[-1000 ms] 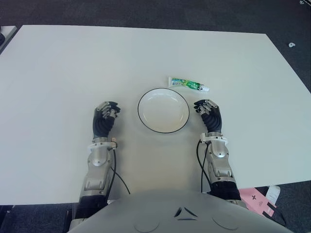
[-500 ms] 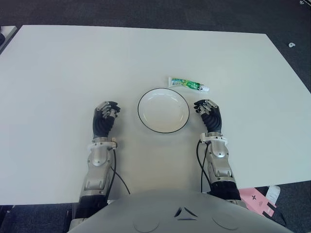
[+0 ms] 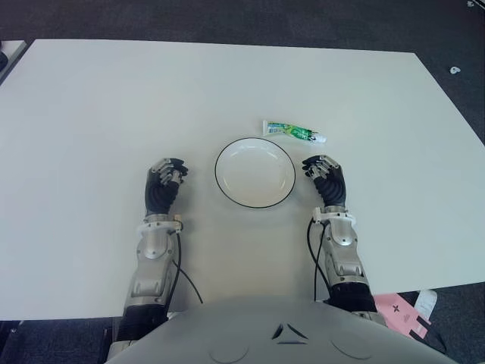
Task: Put the toothpaste on the table into the plate.
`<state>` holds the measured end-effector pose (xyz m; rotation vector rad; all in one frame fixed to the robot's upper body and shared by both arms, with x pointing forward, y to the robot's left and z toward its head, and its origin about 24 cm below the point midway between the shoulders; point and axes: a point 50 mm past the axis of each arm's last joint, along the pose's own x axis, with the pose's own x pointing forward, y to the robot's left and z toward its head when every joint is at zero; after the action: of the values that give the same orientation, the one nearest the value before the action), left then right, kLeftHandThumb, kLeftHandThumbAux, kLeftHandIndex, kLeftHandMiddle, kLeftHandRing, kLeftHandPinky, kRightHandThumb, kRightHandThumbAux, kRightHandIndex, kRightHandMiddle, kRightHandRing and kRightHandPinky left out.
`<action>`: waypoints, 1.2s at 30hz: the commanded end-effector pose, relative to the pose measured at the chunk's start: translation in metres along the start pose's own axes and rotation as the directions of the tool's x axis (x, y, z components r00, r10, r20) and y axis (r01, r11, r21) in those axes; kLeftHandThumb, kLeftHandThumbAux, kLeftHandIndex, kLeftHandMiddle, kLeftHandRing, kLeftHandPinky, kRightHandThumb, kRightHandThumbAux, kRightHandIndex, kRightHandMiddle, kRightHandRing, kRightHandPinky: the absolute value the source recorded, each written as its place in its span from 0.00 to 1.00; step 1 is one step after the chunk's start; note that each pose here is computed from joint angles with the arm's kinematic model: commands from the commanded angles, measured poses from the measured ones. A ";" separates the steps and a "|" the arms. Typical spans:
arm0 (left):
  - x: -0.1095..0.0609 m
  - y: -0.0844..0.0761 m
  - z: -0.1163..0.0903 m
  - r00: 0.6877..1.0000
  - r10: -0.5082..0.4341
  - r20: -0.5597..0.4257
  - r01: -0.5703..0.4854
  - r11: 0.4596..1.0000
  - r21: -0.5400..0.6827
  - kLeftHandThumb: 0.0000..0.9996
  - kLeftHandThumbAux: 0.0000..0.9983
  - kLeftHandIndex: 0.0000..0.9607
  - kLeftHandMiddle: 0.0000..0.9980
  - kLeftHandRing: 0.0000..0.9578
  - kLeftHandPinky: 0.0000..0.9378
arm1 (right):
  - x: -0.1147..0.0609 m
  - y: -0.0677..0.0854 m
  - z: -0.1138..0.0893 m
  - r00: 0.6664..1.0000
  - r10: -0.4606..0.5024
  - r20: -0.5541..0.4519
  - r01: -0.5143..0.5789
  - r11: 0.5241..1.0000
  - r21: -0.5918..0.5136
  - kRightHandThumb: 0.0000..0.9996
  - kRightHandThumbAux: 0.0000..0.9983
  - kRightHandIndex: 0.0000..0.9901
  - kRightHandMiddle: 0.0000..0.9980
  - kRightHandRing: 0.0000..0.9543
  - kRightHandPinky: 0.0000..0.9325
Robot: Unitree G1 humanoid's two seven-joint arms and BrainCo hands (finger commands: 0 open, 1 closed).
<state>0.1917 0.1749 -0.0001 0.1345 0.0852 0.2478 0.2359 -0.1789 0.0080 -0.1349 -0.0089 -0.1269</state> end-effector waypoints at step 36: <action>-0.005 -0.007 -0.020 0.995 0.002 -0.099 -0.002 1.000 0.008 0.70 0.72 0.45 0.52 0.54 0.55 | 0.109 -0.028 0.090 0.879 0.470 0.083 -0.174 0.477 -0.861 0.60 0.40 0.00 0.00 0.00 0.01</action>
<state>0.1974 0.1702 -0.0017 0.1260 0.0726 0.2432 0.3364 -0.2077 0.1028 -1.0600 -0.2345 0.2722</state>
